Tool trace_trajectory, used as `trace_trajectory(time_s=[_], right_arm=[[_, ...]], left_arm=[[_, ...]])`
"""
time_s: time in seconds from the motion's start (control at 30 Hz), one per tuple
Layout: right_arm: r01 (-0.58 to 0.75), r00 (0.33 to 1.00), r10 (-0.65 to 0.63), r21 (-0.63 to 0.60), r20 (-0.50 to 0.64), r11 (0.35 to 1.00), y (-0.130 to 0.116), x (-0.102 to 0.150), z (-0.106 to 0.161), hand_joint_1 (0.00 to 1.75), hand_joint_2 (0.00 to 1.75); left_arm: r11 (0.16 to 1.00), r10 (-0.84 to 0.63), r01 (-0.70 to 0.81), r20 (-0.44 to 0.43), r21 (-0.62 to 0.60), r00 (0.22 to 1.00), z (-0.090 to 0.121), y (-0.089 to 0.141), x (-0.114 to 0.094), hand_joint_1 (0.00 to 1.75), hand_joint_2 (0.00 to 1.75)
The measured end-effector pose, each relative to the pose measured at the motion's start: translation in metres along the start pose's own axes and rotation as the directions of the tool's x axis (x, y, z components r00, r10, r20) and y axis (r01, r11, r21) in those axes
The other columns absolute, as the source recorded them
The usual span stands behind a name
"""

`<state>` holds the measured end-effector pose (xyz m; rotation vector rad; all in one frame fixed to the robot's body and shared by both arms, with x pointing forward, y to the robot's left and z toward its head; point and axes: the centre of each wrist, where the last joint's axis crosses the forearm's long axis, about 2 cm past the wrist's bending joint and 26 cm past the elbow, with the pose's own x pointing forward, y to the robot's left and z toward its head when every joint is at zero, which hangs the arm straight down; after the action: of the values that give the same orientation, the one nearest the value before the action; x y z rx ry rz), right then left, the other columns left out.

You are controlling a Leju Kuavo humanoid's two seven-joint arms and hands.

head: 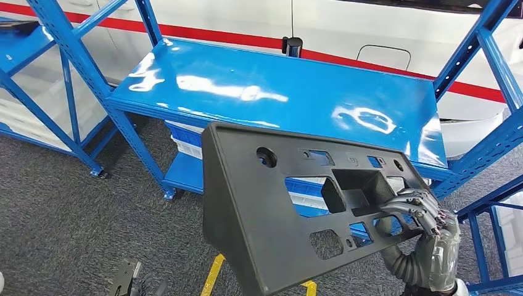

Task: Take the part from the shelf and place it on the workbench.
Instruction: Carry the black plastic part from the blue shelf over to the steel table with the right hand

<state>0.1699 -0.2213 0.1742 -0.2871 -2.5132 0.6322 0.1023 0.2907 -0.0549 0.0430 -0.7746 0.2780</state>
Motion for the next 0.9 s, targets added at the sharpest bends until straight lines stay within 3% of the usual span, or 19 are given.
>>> trace_trajectory(time_s=[0.9], right_arm=[[-0.046, 0.998, 0.044, -0.038, -0.049, 0.998, -0.003, -0.012, 0.015, 1.75, 1.75]], left_arm=[[0.999, -0.050, 0.050, -0.006, 0.004, 0.999, -0.006, 0.012, -0.003, 0.00, 1.75]])
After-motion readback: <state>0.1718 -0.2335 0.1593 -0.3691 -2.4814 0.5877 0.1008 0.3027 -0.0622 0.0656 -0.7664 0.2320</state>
